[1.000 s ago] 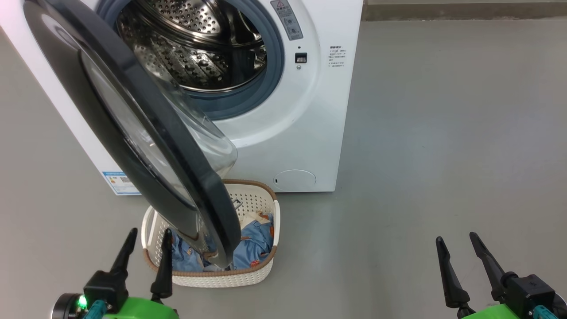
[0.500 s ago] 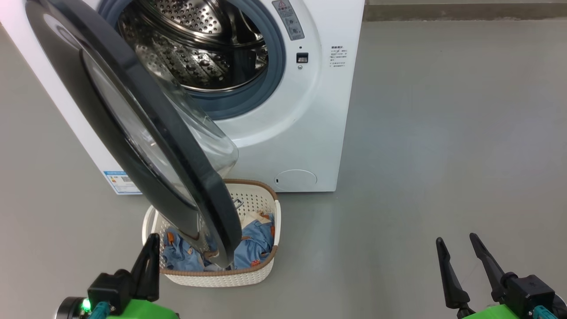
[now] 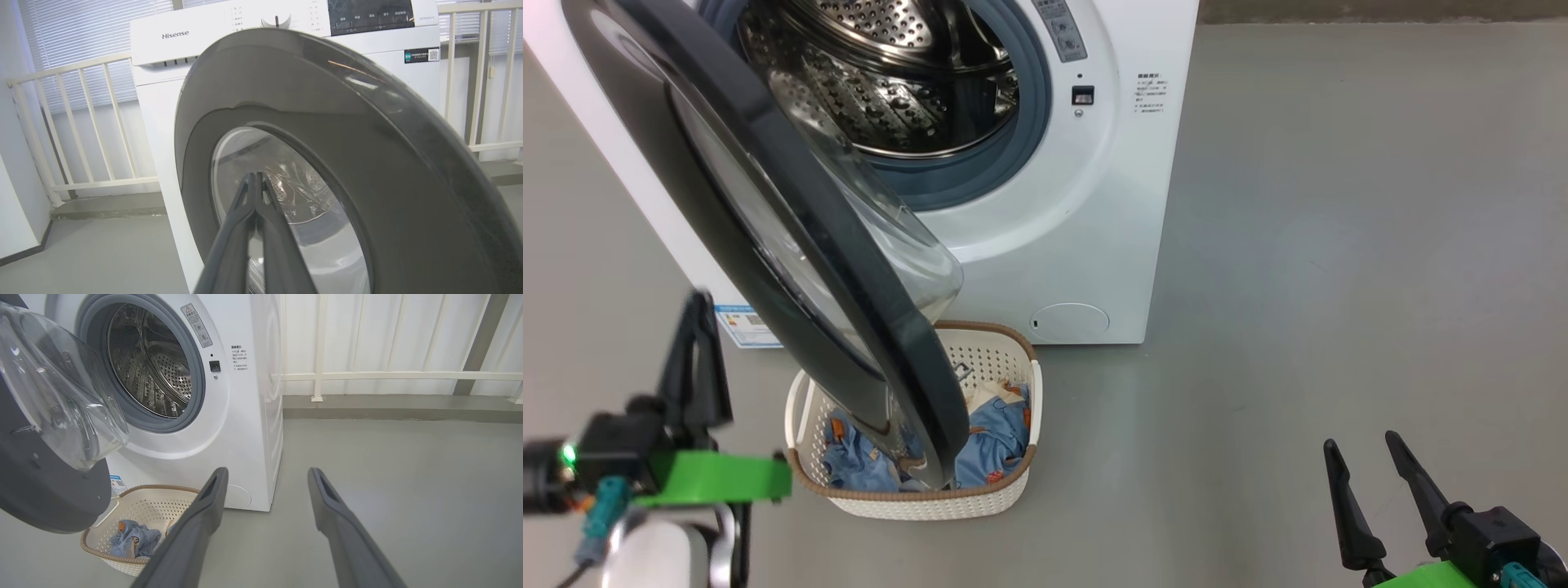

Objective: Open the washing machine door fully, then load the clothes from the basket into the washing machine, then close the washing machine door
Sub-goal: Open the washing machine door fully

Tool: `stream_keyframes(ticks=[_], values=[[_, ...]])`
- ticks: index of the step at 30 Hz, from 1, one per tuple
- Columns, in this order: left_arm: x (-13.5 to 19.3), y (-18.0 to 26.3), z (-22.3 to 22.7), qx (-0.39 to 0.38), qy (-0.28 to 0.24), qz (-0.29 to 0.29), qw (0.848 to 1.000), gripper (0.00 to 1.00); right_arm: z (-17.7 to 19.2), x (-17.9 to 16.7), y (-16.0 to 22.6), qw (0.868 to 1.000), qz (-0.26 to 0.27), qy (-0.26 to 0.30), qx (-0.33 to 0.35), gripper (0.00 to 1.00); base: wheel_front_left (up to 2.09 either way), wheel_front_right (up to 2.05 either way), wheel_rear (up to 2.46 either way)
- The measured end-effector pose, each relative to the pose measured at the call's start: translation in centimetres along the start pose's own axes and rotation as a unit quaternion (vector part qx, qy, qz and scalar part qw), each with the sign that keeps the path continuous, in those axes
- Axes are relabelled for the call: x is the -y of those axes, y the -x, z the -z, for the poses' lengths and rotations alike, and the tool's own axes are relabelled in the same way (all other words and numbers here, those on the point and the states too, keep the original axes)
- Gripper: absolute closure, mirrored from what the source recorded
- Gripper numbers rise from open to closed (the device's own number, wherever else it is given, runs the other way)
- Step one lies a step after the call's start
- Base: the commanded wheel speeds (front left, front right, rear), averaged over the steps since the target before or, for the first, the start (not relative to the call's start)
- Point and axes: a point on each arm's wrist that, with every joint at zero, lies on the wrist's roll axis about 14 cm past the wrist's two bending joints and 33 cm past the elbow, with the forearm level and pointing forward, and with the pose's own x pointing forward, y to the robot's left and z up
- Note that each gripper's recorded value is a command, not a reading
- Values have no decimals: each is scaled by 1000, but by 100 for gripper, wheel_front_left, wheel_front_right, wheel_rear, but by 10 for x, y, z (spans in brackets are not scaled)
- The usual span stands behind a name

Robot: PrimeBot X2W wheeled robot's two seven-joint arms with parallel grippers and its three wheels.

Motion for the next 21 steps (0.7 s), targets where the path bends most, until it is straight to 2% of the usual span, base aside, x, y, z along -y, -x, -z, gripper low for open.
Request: stream_keyframes(ticks=[5, 9, 16, 21], values=[[6, -22, -72, 111, -18, -1, 994, 100, -1, 1, 0, 1000, 1, 0, 1, 0, 0, 0, 0], [40, -24, -108, 157, -9, 46, 986, 100, -2, 1, 1, 1000, 2, 1, 3, 0, 0, 0, 0], [137, -4, -122, 146, 40, 194, 969, 100, -2, 3, 3, 1000, 5, 1, 3, 0, 0, 0, 0], [189, 19, -104, 86, 76, 277, 954, 100, -1, 4, 4, 1000, 8, 0, 1, 0, 0, 0, 0]])
